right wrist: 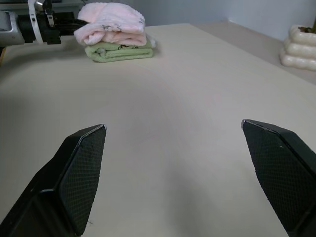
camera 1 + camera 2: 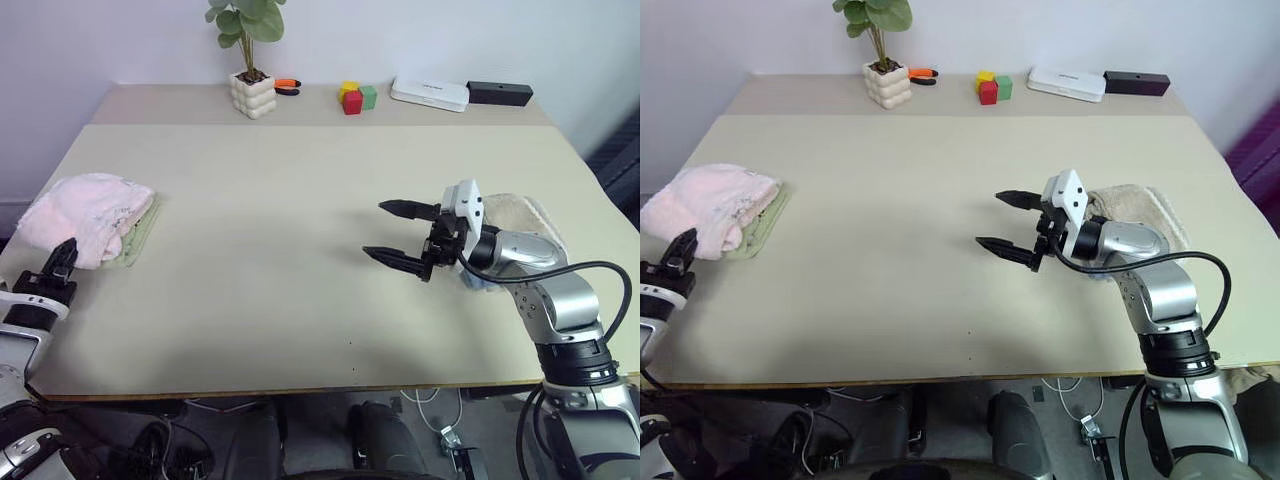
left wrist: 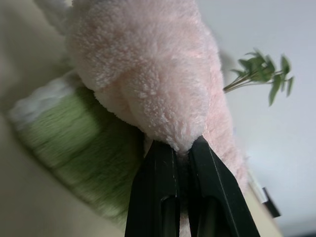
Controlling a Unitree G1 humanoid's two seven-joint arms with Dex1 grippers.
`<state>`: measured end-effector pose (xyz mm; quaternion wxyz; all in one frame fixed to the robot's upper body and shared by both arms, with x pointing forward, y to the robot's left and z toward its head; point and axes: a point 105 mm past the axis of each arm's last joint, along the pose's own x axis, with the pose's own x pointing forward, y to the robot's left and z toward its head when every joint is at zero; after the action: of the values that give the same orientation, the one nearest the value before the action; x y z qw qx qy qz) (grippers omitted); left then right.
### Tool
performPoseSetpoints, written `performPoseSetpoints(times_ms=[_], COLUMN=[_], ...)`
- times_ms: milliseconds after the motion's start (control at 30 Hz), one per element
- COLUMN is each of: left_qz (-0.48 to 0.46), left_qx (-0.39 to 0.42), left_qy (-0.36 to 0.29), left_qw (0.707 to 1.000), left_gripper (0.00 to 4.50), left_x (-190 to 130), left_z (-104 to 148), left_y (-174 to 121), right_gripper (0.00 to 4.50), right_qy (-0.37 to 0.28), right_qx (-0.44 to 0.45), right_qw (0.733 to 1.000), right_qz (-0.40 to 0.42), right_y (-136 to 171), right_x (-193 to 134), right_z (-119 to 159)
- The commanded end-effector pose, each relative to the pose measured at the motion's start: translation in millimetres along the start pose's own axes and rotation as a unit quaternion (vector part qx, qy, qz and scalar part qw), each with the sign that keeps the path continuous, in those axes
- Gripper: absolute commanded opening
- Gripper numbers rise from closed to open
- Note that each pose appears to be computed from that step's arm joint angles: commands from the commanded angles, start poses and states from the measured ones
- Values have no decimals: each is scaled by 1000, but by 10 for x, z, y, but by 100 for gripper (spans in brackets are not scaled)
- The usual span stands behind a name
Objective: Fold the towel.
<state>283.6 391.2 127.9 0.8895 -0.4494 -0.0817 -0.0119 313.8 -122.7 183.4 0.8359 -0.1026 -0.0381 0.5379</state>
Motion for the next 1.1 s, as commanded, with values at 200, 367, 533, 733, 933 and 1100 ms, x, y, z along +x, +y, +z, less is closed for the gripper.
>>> performPoseSetpoints(times_ms=[200, 367, 533, 733, 933, 1100], left_qz=[-42, -53, -81, -70, -155, -278], left_qx=[-17, -72, -94, -114, -31, 88], left_qy=[-41, -10, 21, 26, 181, 220], left_qw=[998, 996, 992, 991, 971, 931], left_gripper=[300, 447, 447, 447, 447, 447], left_x=[-2, -142, -355, -557, -708, -583], left_z=[201, 106, 10, -23, -561, -755], left_y=[-199, -285, -441, -381, -797, -1251], right_gripper=[450, 450, 450, 450, 450, 450], right_qy=[-13, -12, -16, -15, -25, -52], right_qx=[-22, -18, -15, -15, -8, 11], right_qw=[1000, 1000, 1000, 1000, 1000, 998], right_qz=[-6, -7, -11, -13, -15, -16], right_y=[-37, -28, -21, -31, -57, -56], right_x=[0, -14, -6, -9, -25, -154], right_z=[81, 58, 44, 25, 56, 160])
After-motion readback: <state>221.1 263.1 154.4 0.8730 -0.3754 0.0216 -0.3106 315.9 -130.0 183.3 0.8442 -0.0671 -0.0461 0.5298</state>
